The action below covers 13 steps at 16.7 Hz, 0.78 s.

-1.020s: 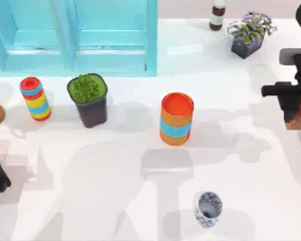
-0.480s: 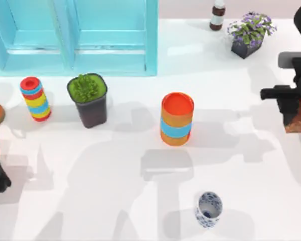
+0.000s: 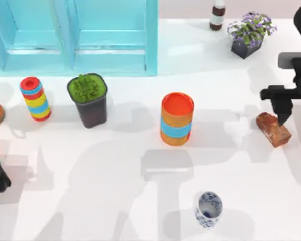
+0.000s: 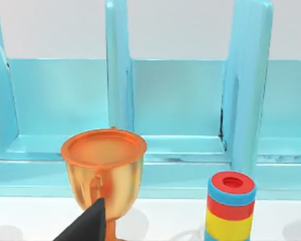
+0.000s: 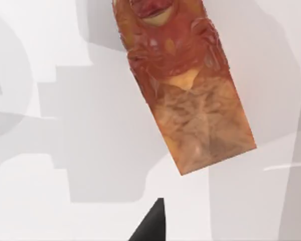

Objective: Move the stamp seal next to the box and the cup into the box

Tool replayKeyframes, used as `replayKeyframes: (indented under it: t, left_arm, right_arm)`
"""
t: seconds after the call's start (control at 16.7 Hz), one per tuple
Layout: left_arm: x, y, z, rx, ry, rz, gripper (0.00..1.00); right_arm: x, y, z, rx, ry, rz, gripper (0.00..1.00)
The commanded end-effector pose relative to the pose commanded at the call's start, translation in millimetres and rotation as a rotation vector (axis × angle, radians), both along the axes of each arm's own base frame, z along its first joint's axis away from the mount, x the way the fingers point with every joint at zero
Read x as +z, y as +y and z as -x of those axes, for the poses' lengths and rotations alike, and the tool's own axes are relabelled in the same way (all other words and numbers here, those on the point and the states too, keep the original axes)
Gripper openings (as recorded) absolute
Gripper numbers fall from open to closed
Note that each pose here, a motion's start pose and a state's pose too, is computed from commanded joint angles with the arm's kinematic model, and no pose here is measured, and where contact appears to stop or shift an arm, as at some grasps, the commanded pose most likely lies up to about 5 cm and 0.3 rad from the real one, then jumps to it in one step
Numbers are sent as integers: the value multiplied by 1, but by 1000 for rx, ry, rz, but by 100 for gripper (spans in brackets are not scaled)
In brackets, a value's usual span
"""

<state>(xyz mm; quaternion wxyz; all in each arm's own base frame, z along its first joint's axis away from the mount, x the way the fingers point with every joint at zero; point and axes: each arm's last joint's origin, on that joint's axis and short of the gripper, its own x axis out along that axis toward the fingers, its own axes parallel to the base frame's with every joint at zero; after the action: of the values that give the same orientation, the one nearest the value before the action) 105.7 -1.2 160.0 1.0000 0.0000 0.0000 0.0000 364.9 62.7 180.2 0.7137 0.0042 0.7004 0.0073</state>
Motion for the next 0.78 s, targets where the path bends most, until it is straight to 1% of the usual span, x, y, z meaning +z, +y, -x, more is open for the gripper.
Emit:
replayKeyframes:
  t: [0.06, 0.12, 0.66, 0.78]
  left_arm:
    - [0, 0, 0, 0, 0, 0, 100]
    - [0, 0, 0, 0, 0, 0, 100]
    - [0, 0, 0, 0, 0, 0, 100]
    - [0, 0, 0, 0, 0, 0, 100]
  right_arm:
    - [0, 0, 0, 0, 0, 0, 98]
    - [0, 0, 0, 0, 0, 0, 100]
    - [1, 0, 0, -2, -1, 0, 100]
    - [9, 0, -3, -5, 0, 2, 100]
